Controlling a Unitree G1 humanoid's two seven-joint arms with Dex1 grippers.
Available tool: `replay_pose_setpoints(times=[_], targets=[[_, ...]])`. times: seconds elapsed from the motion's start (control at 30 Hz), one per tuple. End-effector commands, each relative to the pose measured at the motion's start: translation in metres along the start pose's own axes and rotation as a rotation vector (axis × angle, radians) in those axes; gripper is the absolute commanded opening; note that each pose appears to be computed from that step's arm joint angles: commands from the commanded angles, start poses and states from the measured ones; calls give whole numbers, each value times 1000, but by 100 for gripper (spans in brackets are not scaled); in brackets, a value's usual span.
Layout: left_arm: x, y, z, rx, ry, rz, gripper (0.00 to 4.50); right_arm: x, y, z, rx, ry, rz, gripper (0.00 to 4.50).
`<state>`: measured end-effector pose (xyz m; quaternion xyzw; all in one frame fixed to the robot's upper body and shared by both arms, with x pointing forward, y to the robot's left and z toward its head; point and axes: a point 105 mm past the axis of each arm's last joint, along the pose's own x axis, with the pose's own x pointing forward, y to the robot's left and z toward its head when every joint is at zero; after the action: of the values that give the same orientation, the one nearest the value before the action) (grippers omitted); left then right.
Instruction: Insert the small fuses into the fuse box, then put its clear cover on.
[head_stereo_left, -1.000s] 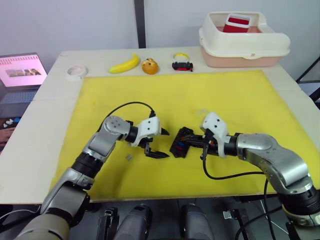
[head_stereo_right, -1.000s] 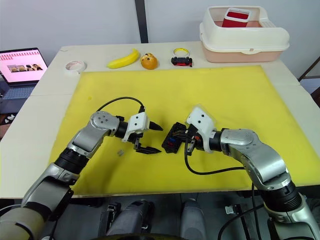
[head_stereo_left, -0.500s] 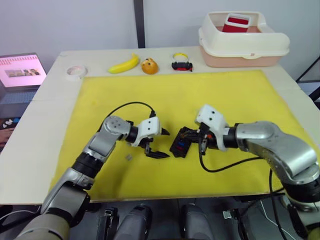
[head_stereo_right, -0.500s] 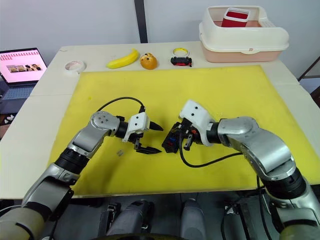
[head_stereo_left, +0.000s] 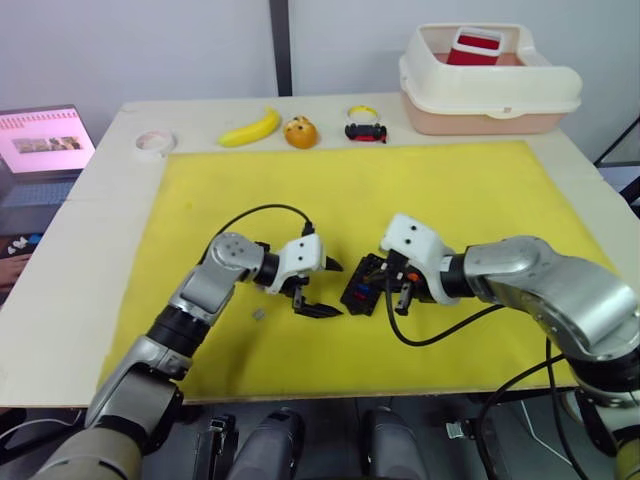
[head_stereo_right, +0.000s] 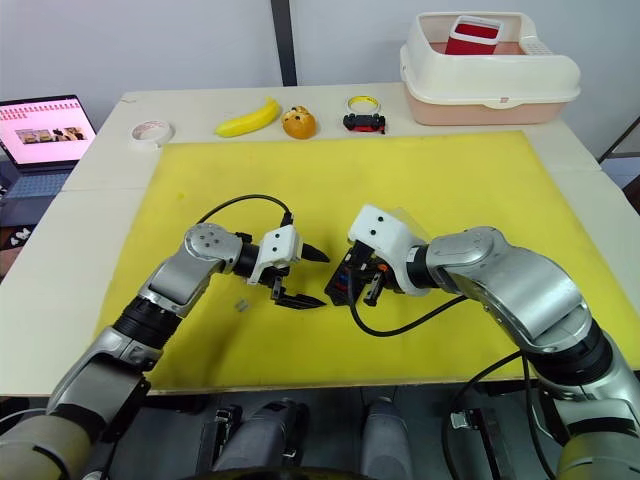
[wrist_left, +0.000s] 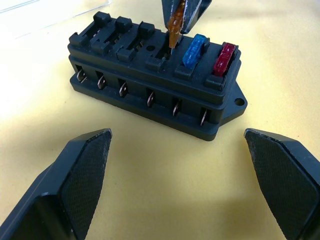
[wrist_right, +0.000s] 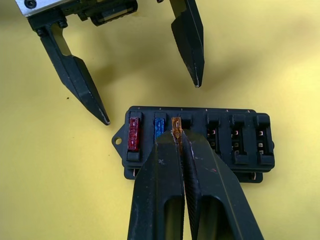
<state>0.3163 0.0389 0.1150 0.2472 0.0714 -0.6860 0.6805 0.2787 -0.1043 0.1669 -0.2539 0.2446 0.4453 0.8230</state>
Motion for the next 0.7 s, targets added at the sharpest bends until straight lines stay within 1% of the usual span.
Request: replay_pose_setpoints(times=[0.03, 0.33, 0.7], targets=[[-2, 2, 10, 38, -19, 3, 450, -5, -4, 10, -31, -29, -28, 2], [-2, 3, 10, 40, -17, 5, 450, -5, -8, 17, -16, -45, -39, 2], [-3, 3, 10, 41, -13, 10, 450, 1, -8, 9, -2, -11, -39, 2]])
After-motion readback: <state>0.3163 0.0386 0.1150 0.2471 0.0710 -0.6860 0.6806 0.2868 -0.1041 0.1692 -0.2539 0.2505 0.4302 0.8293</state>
